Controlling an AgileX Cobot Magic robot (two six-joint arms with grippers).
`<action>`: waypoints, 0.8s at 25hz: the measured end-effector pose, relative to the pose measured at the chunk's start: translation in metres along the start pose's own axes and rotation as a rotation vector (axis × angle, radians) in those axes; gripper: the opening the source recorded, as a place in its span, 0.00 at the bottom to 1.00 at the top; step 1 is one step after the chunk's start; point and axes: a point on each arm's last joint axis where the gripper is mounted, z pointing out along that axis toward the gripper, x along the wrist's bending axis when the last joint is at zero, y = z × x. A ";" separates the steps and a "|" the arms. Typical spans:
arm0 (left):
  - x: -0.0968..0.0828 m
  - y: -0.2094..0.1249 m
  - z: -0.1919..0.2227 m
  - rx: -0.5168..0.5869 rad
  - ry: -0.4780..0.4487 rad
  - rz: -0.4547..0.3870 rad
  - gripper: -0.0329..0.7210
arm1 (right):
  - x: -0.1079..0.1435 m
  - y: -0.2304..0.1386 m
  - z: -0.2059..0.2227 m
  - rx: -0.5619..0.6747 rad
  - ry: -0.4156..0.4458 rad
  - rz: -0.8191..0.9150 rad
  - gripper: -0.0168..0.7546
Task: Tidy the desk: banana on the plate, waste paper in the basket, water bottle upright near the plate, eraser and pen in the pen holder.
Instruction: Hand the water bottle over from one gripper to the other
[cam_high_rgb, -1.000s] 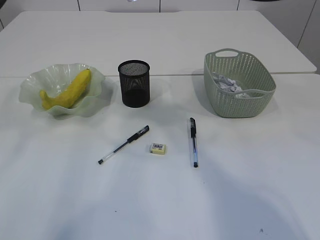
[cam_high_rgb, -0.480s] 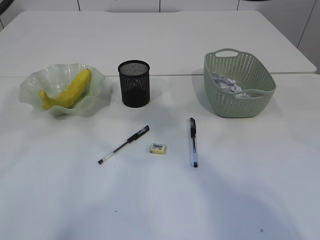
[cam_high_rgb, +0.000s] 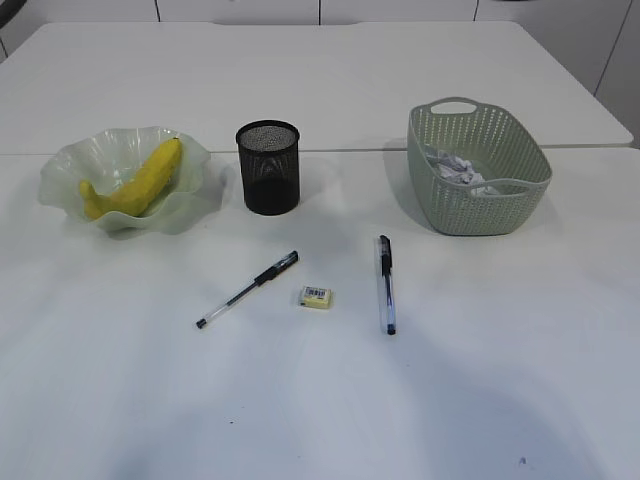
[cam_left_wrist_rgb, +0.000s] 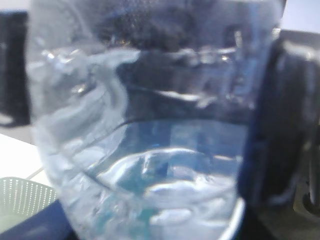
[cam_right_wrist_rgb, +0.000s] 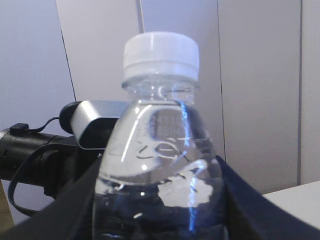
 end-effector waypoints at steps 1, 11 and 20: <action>0.000 0.000 0.000 0.000 0.000 0.000 0.58 | 0.000 0.000 0.000 0.000 0.000 0.000 0.51; 0.000 0.000 0.000 0.000 0.000 0.000 0.54 | 0.000 0.000 0.000 0.001 0.000 -0.005 0.51; 0.000 0.000 0.000 0.000 0.000 0.004 0.53 | 0.000 0.000 0.000 0.001 0.002 -0.005 0.53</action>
